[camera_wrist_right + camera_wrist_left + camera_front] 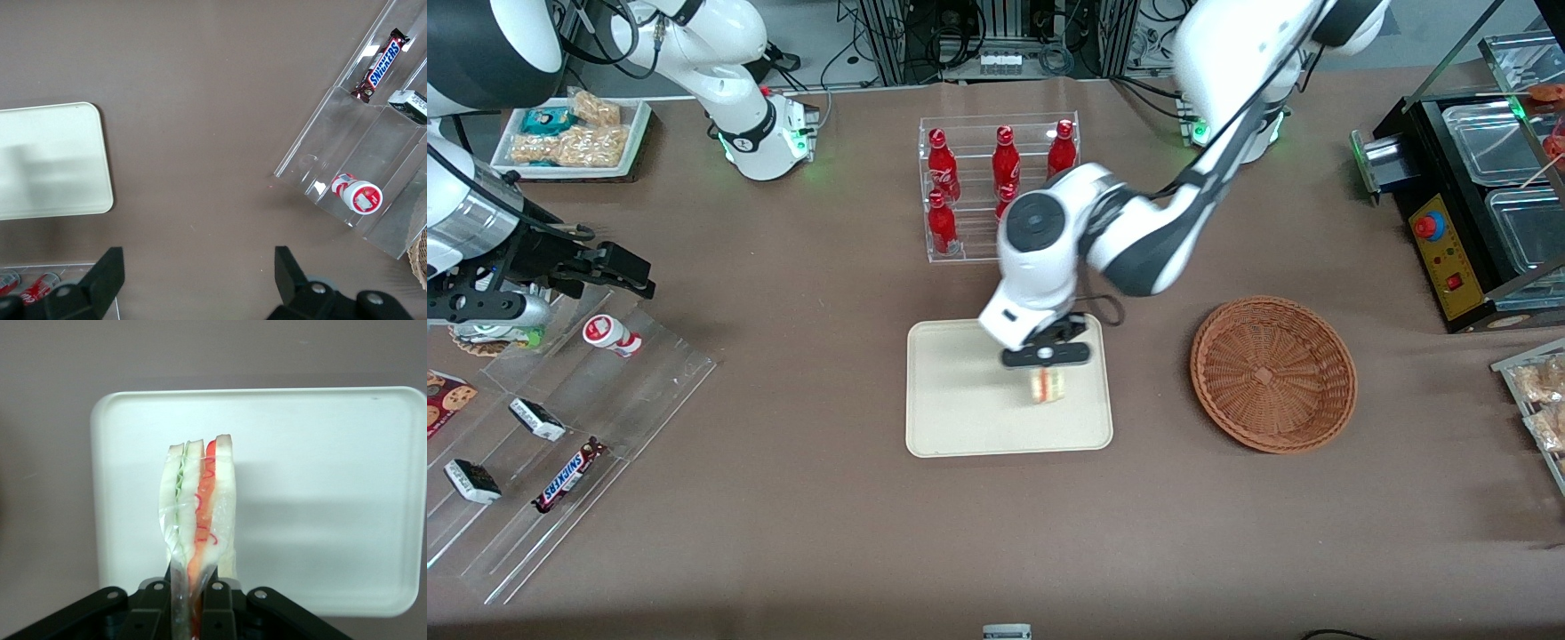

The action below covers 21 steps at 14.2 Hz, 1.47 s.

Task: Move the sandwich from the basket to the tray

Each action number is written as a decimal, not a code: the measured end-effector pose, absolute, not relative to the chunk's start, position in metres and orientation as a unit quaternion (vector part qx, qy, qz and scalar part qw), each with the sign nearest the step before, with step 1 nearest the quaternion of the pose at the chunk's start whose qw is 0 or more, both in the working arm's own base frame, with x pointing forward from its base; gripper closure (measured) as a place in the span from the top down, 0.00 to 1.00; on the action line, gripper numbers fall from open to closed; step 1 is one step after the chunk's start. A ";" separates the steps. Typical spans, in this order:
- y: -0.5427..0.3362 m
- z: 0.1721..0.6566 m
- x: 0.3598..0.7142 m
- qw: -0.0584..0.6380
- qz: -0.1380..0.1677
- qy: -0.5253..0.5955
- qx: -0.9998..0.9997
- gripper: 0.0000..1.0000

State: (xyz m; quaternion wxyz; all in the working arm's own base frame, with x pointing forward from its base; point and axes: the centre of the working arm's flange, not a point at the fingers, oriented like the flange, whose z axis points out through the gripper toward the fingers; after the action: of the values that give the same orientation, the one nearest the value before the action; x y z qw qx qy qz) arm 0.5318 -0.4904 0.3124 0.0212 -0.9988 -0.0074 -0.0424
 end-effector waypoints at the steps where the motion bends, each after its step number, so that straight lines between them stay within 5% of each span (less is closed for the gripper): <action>1: -0.499 0.290 0.533 0.021 -0.055 -0.001 -0.998 0.15; 5: -0.507 0.230 0.538 0.033 -0.064 0.008 -0.997 0.19; 8: -0.509 0.248 0.546 0.023 -0.081 -0.017 -0.996 0.48; 13: -0.449 0.398 0.584 0.004 -0.142 -0.135 -0.981 0.97; 14: -0.410 0.437 0.594 0.006 -0.144 -0.175 -0.974 1.00; 21: -0.138 0.579 0.582 0.041 -0.025 -0.190 -0.981 1.00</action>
State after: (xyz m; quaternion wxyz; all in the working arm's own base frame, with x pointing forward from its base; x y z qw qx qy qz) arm 0.5824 -0.1379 0.5793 0.0405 -0.9805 -0.1904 -0.0252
